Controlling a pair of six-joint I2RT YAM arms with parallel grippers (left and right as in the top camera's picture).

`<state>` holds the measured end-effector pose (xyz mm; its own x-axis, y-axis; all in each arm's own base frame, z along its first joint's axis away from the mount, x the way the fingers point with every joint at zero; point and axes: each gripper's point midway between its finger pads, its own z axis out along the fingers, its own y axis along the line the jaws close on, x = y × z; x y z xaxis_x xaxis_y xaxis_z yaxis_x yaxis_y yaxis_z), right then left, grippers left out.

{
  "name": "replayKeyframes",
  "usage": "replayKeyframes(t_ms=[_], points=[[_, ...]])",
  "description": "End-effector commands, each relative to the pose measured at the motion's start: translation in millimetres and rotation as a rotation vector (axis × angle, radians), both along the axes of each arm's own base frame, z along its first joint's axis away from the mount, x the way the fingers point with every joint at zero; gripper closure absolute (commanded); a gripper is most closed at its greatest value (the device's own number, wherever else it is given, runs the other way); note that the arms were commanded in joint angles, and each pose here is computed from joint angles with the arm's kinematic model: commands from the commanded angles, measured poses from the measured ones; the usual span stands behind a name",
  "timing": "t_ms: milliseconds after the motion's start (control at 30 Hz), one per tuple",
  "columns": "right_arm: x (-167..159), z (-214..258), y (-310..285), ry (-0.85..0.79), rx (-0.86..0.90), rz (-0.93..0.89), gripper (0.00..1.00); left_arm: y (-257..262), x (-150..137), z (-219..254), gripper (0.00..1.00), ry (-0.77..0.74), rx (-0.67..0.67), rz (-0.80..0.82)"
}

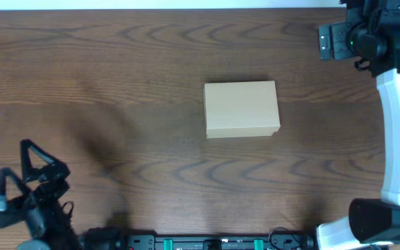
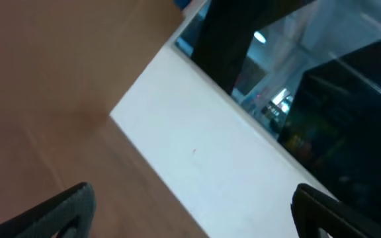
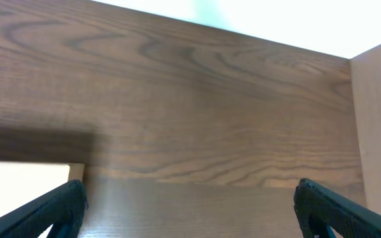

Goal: Pack container

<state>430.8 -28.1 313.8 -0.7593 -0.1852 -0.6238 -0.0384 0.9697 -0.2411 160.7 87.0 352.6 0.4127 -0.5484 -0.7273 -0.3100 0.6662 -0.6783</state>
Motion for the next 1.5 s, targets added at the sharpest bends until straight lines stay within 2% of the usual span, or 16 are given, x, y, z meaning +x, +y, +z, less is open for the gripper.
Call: replayKeyframes(t_ms=[0,133,267,600,1067,1467], points=[[0,6,-3,-0.013,-0.008,-0.008,0.01,4,8,-16,0.05,-0.076,-0.051,0.02],[0,6,-3,-0.013,-0.008,-0.008,0.01,5,25,-37,0.05,-0.11,-0.056,0.019],[0,6,-3,-0.014,-0.008,-0.008,0.01,9,41,-85,0.05,-0.085,-0.148,0.038],[0,6,-3,-0.013,-0.008,-0.008,0.01,15,41,-125,0.05,-0.066,-0.182,0.075],[0,5,-3,-0.013,-0.008,-0.008,0.01,15,51,-202,0.05,0.126,-0.188,0.096],[0,6,-3,-0.013,-0.008,-0.008,0.01,16,51,-205,0.05,0.162,-0.14,0.1]])
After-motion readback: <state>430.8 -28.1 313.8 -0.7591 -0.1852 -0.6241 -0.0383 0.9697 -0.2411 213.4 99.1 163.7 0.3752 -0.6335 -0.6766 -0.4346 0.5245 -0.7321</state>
